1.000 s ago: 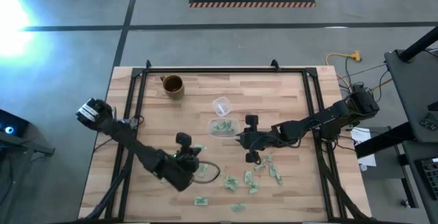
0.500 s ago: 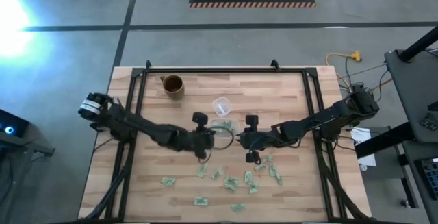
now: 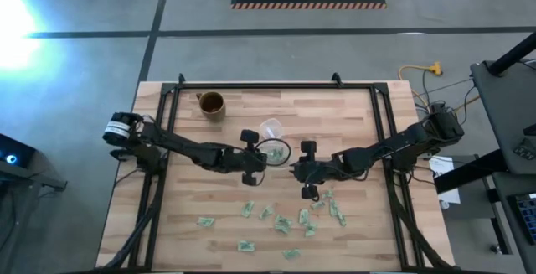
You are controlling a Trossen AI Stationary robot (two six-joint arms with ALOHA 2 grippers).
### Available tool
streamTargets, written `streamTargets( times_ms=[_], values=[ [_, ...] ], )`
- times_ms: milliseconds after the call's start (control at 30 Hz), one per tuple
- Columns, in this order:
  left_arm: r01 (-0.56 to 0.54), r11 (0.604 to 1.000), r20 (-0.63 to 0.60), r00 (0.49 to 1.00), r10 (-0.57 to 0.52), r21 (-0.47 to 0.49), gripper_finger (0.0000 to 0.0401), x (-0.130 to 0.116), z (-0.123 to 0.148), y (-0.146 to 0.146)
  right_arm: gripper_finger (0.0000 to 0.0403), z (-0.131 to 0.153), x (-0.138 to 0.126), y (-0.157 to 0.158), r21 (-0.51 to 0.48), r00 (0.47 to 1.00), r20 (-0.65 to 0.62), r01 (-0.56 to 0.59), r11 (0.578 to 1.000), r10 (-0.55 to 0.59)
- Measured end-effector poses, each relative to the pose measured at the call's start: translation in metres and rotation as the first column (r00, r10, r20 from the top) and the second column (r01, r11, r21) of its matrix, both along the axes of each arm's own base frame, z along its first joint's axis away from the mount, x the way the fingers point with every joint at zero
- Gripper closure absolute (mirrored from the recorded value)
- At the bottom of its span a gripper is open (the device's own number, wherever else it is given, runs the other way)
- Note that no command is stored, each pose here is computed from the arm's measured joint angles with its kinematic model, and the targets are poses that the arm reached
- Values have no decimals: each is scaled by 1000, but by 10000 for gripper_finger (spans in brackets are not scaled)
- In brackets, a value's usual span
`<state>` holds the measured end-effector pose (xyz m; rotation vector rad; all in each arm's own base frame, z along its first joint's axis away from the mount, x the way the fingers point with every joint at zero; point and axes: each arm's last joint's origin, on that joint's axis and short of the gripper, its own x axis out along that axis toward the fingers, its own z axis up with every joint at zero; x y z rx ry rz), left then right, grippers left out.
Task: Pick and place Stevia / Truvia into bins
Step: Put the stevia packet into the bottom transparent container
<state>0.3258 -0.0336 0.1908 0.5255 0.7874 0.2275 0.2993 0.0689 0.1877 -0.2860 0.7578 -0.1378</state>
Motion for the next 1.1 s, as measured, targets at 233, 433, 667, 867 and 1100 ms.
streamTargets(
  times_ms=[233, 433, 667, 867, 1100],
  values=[
    [1, 1000, 12, 1000, -1, -3, 401, 1, 1, 0, 335, 0, 0, 0, 0, 1000, 0, 1, 1000, -1],
    [1, 1000, 18, 1000, -1, -4, 401, 1, 1, 0, 335, 0, 0, 0, 0, 1000, 1, 0, 1000, 0],
    [-1, 1000, 18, 1000, 1, -3, 401, 1, 1, 0, 335, 0, 0, 0, 1, 1000, 1, 0, 1000, 0],
    [-3, 1000, 20, 1000, 3, -2, 363, 1, 1, 0, 335, 0, 0, 0, 6, 1000, 3, 5, 1000, -5],
    [-2, 1000, 19, 1000, 2, -2, 313, 1, 1, -1, 335, 0, 0, 1, 31, 1000, -3, -7, 999, 7]
  ],
)
